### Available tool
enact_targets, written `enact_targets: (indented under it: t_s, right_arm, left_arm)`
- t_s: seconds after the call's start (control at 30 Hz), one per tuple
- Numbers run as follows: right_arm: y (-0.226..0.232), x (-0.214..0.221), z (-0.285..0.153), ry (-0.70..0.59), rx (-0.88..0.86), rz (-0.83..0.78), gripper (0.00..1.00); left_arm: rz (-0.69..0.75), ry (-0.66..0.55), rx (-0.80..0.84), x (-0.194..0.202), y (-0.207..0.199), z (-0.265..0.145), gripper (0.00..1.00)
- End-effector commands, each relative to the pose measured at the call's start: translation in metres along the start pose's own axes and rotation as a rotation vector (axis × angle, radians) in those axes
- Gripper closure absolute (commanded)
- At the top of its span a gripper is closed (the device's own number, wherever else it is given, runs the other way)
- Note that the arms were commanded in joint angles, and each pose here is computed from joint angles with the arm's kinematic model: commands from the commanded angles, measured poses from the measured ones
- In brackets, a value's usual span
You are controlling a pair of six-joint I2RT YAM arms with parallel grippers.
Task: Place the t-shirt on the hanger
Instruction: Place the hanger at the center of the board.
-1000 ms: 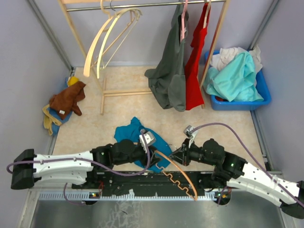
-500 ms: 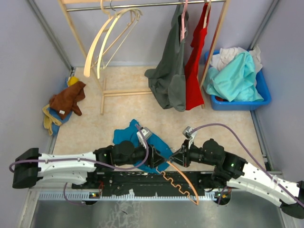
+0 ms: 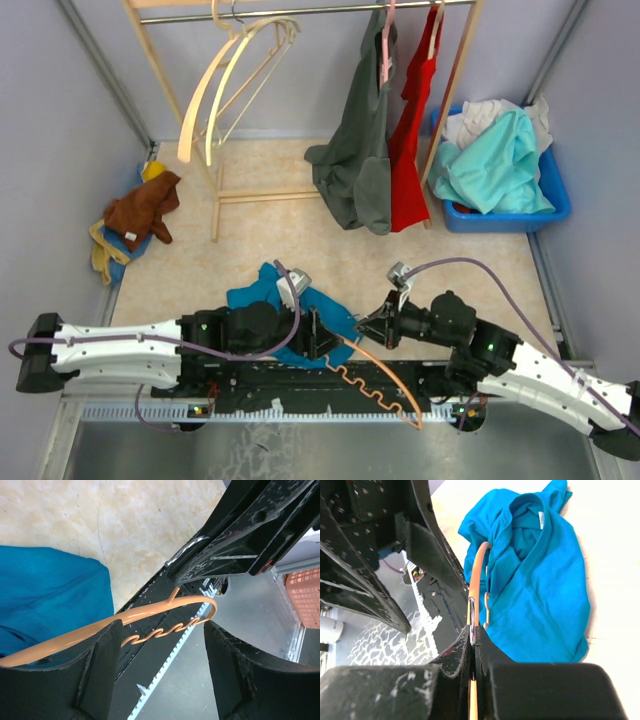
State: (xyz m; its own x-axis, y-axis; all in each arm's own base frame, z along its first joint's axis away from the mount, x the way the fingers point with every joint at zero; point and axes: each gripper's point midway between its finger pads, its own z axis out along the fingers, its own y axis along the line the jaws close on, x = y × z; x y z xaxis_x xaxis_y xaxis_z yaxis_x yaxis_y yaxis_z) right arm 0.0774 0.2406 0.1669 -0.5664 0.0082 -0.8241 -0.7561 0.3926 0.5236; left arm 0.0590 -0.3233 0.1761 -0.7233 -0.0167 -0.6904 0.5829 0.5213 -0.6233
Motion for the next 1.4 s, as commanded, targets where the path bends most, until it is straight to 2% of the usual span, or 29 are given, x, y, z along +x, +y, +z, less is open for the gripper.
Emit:
enact_targets:
  t_s: [0.0,0.17,0.33,0.4,0.53,0.67,0.87,1.0,1.17,1.37]
  right_arm:
    - [0.021,-0.049,-0.008,-0.149,-0.032,-0.056,1.00]
    - [0.025,-0.079,-0.019,-0.225,0.006,-0.097,1.00]
    - [0.011,-0.095,-0.025,-0.212,0.134,-0.168,1.00]
    - [0.014,-0.099,-0.025,-0.222,0.122,-0.173,1.00]
    - [0.018,-0.101,-0.020,-0.229,0.103,-0.172,1.00]
    - [0.013,-0.101,-0.011,-0.230,0.122,-0.149,1.00]
    - [-0.031,-0.107,-0.005,-0.233,0.377,-0.113,1.00]
    - [-0.050,-0.114,0.005,-0.254,0.478,-0.132,1.00]
    - [-0.080,-0.115,0.012,-0.246,0.582,-0.117,1.00]
    - [-0.091,-0.116,0.007,-0.273,0.582,-0.090,1.00]
  left_arm:
    - [0.059,0.004,-0.047,-0.016,-0.005,-0.009,0.28]
    - [0.043,0.059,-0.074,-0.010,-0.006,-0.013,0.28]
    - [0.043,0.012,-0.109,-0.018,-0.001,-0.025,0.28]
    - [0.060,0.000,-0.140,-0.020,0.006,-0.028,0.27]
    - [0.123,-0.045,-0.191,-0.028,0.018,-0.025,0.21]
    - [0.155,-0.106,-0.146,-0.037,0.014,-0.008,0.13]
    - [0.168,-0.118,-0.232,-0.052,0.033,0.006,0.13]
    - [0.184,-0.081,-0.340,-0.049,0.053,-0.002,0.14]
    - [0.150,-0.059,-0.526,-0.041,0.091,-0.030,0.14]
    - [0.130,-0.034,-0.720,-0.025,0.139,-0.053,0.07]
